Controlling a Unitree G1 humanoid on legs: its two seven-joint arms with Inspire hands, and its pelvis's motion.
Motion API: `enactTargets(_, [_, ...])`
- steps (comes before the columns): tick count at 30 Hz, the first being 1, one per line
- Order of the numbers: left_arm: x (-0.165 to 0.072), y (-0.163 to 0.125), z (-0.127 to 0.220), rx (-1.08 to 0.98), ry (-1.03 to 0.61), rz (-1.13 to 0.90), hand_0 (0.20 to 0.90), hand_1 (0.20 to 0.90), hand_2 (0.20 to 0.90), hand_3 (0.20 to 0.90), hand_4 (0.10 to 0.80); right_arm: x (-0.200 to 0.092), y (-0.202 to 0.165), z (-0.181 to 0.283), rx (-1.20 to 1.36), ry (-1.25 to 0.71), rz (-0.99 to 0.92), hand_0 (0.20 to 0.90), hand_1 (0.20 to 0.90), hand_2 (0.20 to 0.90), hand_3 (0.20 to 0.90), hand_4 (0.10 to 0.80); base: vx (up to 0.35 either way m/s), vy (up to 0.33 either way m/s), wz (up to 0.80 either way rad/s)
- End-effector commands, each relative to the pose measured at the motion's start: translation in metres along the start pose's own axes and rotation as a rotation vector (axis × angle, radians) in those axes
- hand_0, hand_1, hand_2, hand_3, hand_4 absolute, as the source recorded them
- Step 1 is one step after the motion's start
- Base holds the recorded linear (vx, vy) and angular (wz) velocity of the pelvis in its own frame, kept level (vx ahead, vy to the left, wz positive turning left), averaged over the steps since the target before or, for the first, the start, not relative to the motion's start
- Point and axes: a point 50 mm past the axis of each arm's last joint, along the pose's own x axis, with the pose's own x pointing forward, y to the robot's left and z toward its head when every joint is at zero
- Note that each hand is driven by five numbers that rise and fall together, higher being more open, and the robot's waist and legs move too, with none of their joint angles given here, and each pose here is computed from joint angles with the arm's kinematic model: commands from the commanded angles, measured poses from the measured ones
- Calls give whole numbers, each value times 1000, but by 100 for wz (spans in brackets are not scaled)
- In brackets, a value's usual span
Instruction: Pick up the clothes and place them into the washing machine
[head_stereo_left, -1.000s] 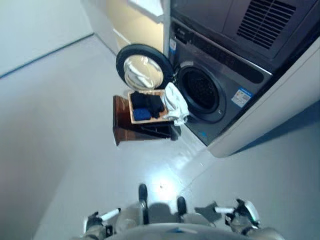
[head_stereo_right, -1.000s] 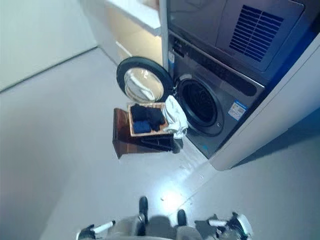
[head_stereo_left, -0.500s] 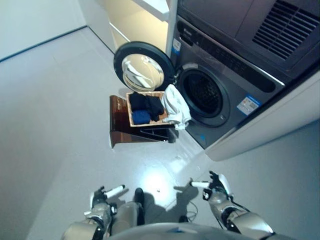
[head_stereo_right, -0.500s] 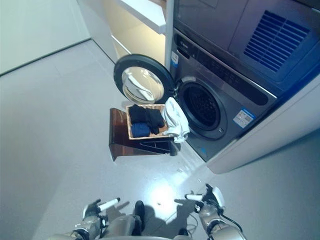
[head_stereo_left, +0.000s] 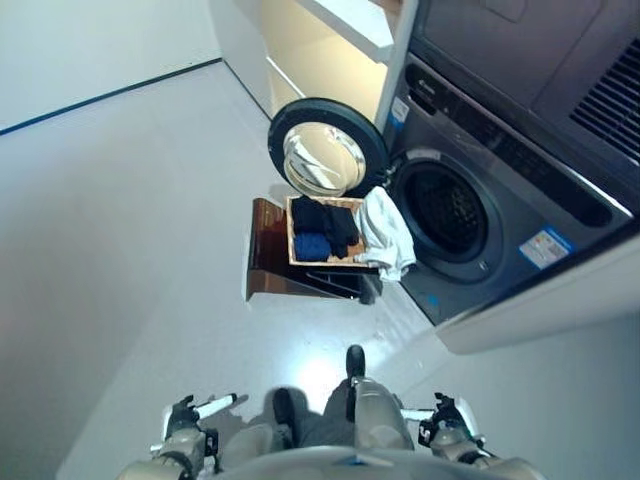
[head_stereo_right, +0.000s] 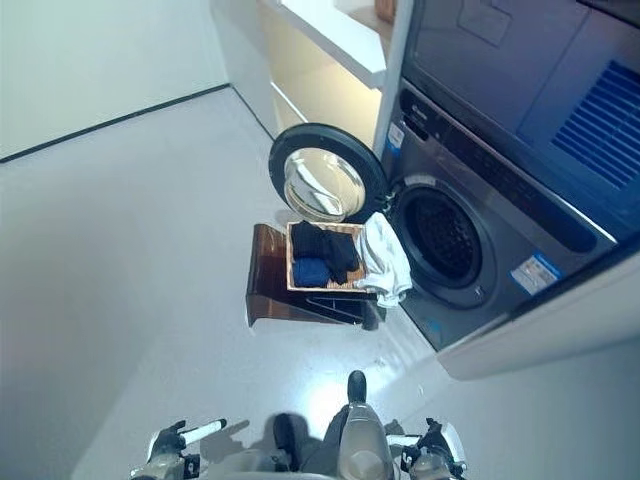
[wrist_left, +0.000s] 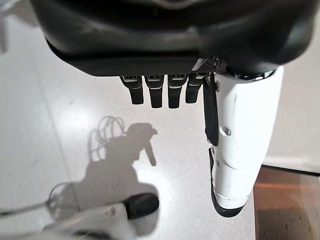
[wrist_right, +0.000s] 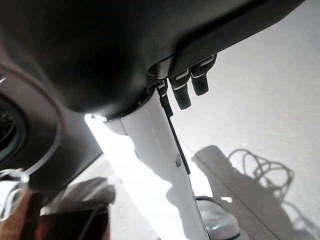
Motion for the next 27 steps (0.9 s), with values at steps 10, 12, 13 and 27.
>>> enactTargets(10, [-4,-15,-2,-26,16,-19,900,900,900,900,800,13,-43,57,-17,-182,-134,900,900,900,900,800,29,-37,-3])
enactTargets(12, [-5,-17,-5,-24,20,-22,900,900,900,900,800,13,-43,56,-20,-180,-134,900,900,900,900,800,45,9,-20])
enactTargets(13, [-5,-18,-5,-18,20,-26,900,900,900,900,800,13,-42,57,-21,-184,-131,900,900,900,900,800,33,10,-23])
enactTargets(27, [-6,-25,9,30,-35,-57,900,900,900,900,800,14,-46,62,-25,-202,-138,900,900,900,900,800,5,5,-14])
